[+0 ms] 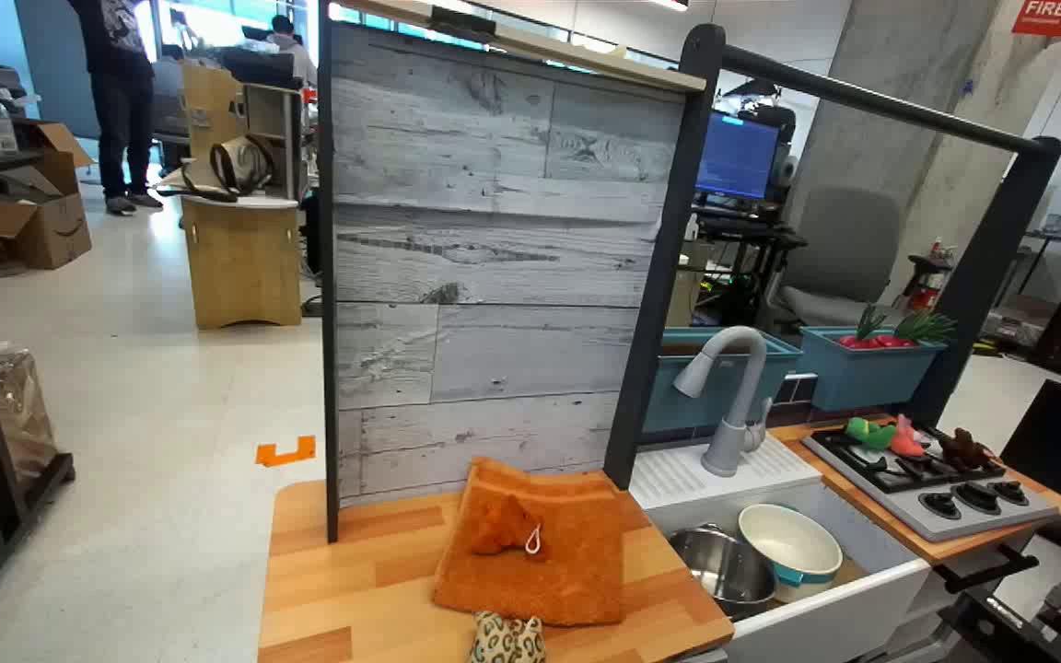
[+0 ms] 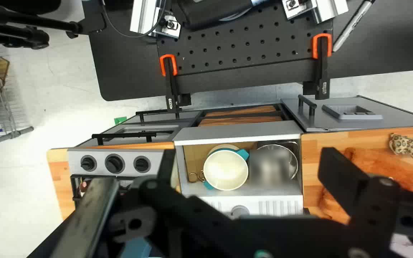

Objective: Put the plushies inside the pots in the sink, wipe the counter with the towel, and then remove the pink plushy from the pot and put it on the stove

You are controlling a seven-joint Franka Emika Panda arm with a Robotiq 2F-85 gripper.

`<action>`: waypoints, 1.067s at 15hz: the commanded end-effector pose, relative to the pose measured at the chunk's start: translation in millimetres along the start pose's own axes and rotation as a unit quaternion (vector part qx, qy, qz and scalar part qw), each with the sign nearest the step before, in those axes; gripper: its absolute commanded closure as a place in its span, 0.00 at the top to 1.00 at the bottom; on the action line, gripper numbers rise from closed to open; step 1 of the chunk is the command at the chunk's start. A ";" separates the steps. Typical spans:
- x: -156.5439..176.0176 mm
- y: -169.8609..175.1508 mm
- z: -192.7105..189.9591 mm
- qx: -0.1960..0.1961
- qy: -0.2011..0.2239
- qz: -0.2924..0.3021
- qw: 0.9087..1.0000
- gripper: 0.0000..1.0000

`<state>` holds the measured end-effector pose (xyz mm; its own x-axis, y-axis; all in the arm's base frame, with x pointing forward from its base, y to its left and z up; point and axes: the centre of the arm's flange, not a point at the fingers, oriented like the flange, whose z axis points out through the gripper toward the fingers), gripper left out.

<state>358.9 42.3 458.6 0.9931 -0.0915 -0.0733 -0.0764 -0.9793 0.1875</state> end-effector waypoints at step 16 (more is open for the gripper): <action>109.5 4.0 99.3 0.023 0.066 0.147 0.987 1.00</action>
<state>409.2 33.5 403.3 0.9734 -0.2218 0.0565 -0.2273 -0.9659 0.1242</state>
